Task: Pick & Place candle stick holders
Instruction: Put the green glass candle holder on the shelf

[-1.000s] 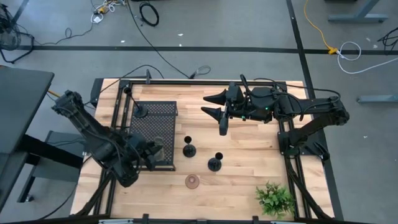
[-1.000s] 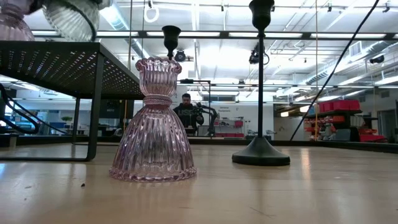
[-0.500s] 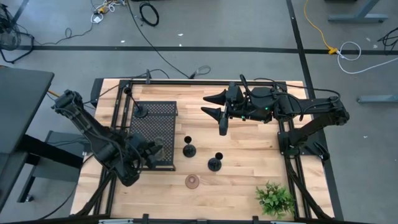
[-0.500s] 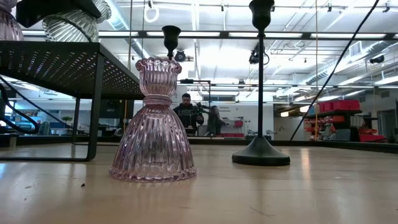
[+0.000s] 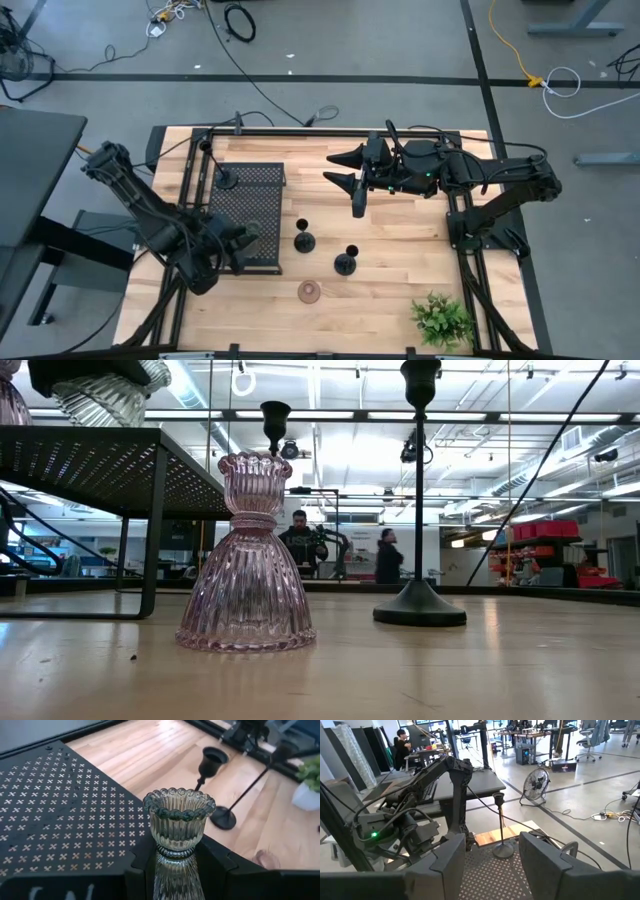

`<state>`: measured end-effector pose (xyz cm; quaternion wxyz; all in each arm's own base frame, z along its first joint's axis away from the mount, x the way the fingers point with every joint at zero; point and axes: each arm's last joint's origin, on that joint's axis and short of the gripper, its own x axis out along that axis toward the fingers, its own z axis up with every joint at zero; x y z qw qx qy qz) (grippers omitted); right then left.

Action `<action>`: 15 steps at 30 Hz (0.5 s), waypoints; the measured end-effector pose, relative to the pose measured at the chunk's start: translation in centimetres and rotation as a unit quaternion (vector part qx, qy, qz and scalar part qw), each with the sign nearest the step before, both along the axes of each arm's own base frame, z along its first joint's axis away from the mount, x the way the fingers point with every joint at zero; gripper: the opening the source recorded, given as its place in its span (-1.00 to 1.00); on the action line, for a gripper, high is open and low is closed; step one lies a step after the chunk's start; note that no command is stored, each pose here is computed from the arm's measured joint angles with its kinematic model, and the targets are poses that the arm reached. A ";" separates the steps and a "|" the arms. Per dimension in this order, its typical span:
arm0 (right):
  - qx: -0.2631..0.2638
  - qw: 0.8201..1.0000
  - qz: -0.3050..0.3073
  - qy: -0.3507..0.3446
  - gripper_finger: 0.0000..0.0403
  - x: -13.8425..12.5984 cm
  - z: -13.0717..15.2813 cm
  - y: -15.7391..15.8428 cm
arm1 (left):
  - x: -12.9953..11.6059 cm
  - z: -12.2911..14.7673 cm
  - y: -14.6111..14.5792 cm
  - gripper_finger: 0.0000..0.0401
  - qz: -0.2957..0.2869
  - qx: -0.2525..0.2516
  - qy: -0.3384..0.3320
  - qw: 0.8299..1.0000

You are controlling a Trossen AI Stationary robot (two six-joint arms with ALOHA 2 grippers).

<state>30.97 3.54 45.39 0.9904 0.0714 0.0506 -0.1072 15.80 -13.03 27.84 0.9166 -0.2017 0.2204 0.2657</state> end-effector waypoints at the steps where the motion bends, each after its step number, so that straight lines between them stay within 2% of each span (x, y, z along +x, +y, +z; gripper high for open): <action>1: 0.000 1.000 0.000 0.000 -0.08 0.0 0.0 0.0 | -0.1 0.1 0.0 -0.46 -0.005 -0.001 0.005 1.000; 5: 0.001 1.000 0.000 -0.004 -0.08 0.0 0.1 0.0 | -0.3 0.1 0.1 -0.46 -0.024 -0.008 0.029 0.999; 13: 0.001 1.000 0.000 -0.006 -0.08 0.0 0.1 0.0 | -0.4 0.0 0.2 -0.46 -0.027 -0.010 0.040 0.999; 15: 0.001 1.000 0.000 -0.006 -0.08 0.0 0.1 0.0 | -0.4 0.0 0.2 -0.38 -0.029 -0.014 0.041 0.999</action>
